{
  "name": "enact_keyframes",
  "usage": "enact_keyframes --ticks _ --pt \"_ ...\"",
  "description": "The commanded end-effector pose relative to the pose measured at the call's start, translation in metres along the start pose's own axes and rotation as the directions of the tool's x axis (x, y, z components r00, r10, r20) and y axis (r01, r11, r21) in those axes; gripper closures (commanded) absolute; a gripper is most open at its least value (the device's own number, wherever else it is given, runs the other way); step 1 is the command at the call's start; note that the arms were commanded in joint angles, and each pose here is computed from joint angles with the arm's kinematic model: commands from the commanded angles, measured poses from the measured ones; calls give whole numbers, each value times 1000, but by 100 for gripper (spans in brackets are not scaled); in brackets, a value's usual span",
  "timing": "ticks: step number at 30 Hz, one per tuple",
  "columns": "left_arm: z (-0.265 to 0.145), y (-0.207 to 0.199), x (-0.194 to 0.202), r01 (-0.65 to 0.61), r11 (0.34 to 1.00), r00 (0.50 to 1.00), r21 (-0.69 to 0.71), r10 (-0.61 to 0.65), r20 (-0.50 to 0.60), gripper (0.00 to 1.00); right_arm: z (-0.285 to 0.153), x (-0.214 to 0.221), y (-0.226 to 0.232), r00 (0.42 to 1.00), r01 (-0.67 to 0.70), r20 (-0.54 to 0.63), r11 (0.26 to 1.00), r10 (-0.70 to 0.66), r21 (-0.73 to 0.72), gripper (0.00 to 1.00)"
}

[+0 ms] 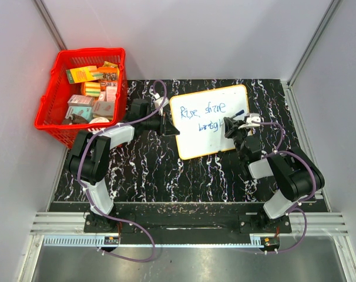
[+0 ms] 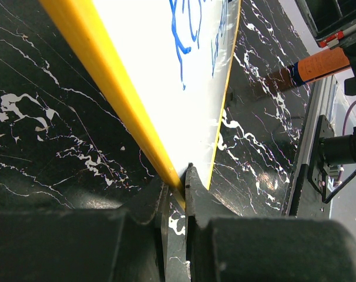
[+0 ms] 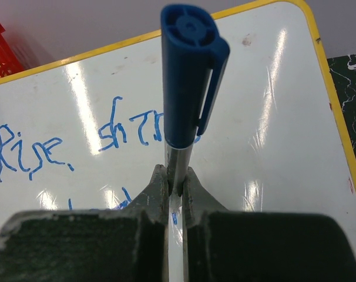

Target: Write a sentence on the whiteboard

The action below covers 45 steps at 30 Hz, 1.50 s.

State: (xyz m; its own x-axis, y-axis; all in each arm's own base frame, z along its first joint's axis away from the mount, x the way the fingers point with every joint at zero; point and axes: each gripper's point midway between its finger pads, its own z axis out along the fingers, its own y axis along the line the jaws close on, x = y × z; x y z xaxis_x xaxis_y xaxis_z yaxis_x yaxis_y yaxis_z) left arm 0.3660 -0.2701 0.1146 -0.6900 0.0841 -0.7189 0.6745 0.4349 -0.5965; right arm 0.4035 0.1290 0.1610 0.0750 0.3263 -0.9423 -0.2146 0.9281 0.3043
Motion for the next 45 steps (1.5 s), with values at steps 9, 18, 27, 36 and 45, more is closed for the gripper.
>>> enact_keyframes --ticks 9,18,27,36,45 --pt "2 27 -15 -173 976 984 -130 177 24 100 17 -48 0 982 27 187 999 -33 32 100" --pt "2 26 -15 -173 976 984 -129 177 20 100 13 -46 -7 983 27 179 998 -37 54 100" --pt "2 27 -15 -174 976 984 -132 178 19 100 -3 -23 -14 993 -14 117 998 7 60 100" --pt "2 26 -14 -175 976 984 -133 178 17 100 -4 -38 -6 988 -27 155 999 22 32 100" --pt "2 26 -14 -177 975 983 -136 181 16 100 4 -86 10 966 -14 258 1000 15 -6 100"
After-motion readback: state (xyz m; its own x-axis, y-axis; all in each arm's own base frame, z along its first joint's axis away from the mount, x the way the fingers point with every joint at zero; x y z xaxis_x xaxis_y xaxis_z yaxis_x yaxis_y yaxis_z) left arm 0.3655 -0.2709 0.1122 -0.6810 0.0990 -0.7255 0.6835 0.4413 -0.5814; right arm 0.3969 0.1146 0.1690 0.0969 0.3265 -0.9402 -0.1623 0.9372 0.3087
